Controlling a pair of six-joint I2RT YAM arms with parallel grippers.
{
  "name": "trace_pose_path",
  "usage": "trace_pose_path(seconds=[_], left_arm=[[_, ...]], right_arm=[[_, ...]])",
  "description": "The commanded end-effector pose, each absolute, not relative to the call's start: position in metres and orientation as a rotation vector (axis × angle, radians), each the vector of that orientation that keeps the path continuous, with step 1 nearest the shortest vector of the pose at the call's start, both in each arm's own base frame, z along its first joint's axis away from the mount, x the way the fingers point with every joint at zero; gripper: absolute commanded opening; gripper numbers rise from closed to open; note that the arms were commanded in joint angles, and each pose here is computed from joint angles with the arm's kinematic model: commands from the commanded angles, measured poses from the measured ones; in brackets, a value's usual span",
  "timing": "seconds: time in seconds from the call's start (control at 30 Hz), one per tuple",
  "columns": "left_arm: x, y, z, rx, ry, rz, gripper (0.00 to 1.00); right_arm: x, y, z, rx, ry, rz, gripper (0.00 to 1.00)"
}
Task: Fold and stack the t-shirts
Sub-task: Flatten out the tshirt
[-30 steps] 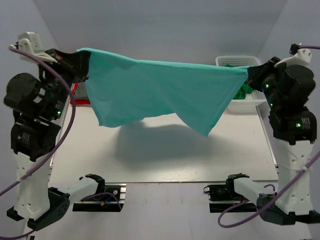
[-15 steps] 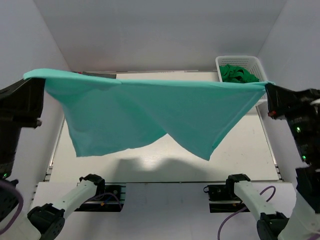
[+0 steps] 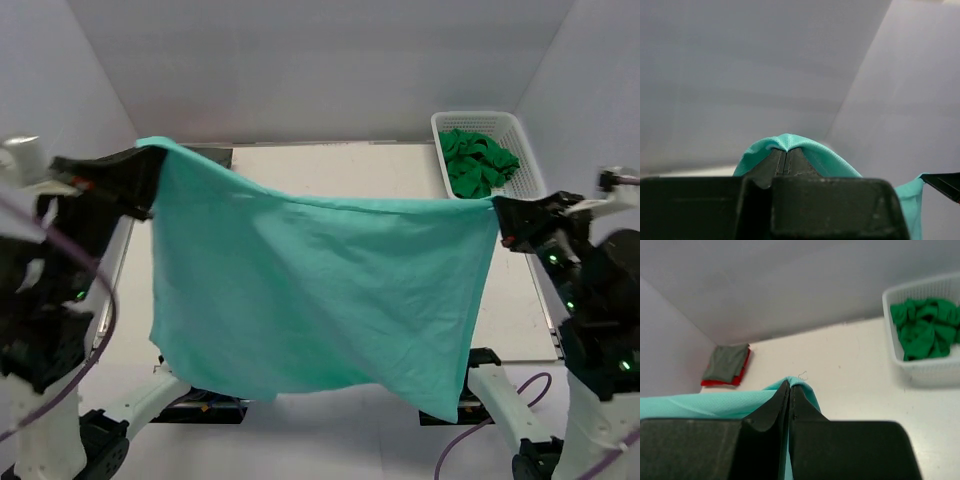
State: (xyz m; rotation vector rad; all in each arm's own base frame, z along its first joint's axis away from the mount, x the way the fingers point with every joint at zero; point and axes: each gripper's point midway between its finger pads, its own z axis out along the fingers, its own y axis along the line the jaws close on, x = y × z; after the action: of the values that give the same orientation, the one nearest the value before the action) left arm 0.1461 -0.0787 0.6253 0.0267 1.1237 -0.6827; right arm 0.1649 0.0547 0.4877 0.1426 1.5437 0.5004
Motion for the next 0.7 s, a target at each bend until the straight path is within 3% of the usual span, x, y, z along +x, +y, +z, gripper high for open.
trace_pose_path(seconds=[0.0,0.23,0.43,0.67], left_arm=[[0.213,-0.093,0.587,-0.047,1.253,-0.643,0.00],[0.339,-0.106,0.445,-0.218,1.595,-0.426,0.00],[0.398,-0.107,0.365,-0.302,1.751,-0.278,0.00],[0.469,-0.111,0.303,-0.346,1.836,-0.178,0.00]], right_arm=[[0.199,0.055,0.447,0.204,1.638,0.487,0.00],[0.273,0.061,0.347,0.281,1.848,0.464,0.00],[0.332,0.069,0.266,0.348,2.051,0.443,0.00],[0.397,0.073,0.223,0.335,2.159,0.394,0.00]])
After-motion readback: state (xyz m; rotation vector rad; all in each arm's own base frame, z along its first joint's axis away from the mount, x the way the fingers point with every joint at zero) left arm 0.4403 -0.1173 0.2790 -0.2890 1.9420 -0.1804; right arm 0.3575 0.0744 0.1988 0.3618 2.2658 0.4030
